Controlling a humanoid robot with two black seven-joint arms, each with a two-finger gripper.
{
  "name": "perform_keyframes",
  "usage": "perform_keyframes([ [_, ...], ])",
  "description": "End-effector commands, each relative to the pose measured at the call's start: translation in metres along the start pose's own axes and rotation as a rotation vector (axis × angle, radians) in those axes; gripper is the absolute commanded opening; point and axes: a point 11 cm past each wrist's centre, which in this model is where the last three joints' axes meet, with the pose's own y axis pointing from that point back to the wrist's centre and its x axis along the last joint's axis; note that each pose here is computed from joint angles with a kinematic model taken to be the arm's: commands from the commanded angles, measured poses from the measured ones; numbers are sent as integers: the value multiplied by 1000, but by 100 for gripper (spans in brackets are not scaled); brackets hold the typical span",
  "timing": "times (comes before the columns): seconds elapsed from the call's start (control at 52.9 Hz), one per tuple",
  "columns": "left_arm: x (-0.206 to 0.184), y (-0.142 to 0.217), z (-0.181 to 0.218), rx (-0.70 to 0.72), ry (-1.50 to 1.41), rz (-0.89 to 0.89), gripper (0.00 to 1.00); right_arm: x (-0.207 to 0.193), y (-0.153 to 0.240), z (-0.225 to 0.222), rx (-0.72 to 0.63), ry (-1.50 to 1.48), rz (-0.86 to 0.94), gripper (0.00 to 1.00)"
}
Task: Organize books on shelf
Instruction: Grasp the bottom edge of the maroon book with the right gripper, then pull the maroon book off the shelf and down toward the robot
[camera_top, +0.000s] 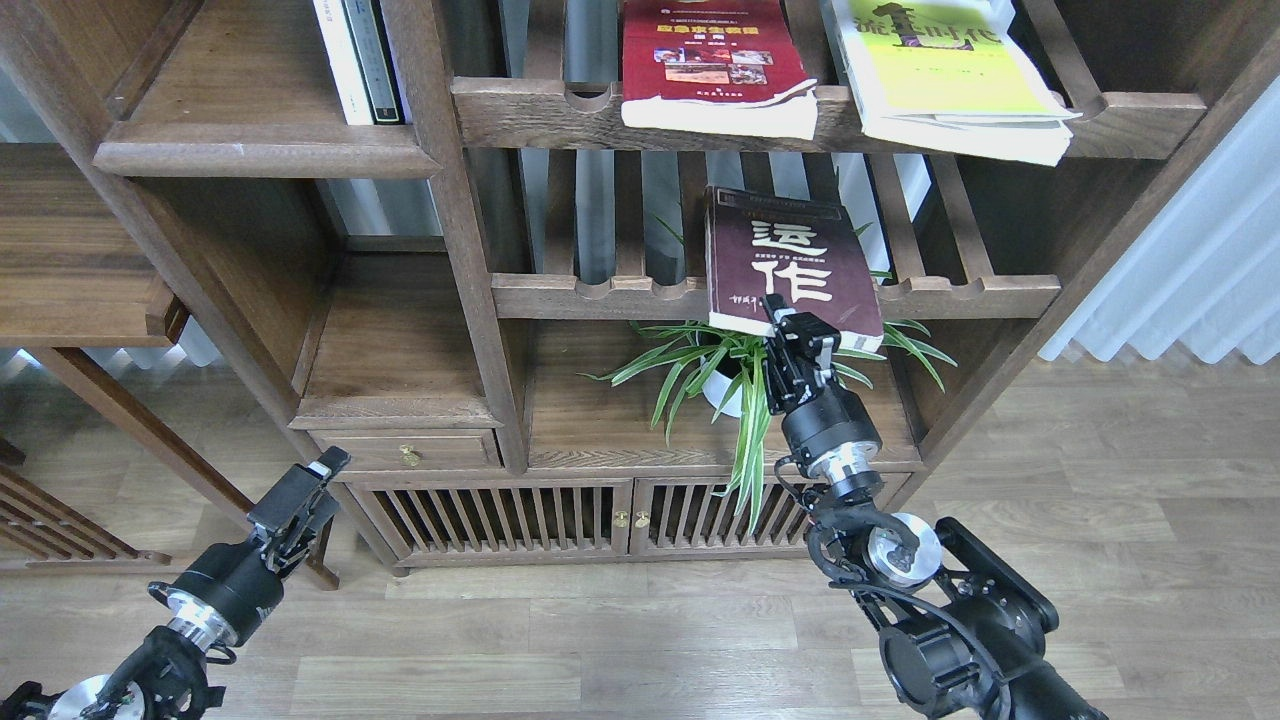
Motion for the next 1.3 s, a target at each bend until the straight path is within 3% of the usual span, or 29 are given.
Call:
perform_keyframes([
  [0.0, -2, 10, -14, 12, 28, -16, 100, -1, 25, 24, -60, -44, -17, 6],
  [0.283, -2, 12, -20, -24, 130, -37, 100, 36, 95, 65, -248, -3, 116, 6],
  [0.51, -20, 13, -17, -76, 301, -124, 100, 49, 117, 79, -343, -9, 167, 6],
  [0.888, -26, 10, -81, 188, 327, -95, 100, 60, 145, 109, -479, -44, 223, 6],
  [1.285, -24, 8, -103, 203, 371, -87, 100, 67, 166, 127, -561, -38, 258, 7],
])
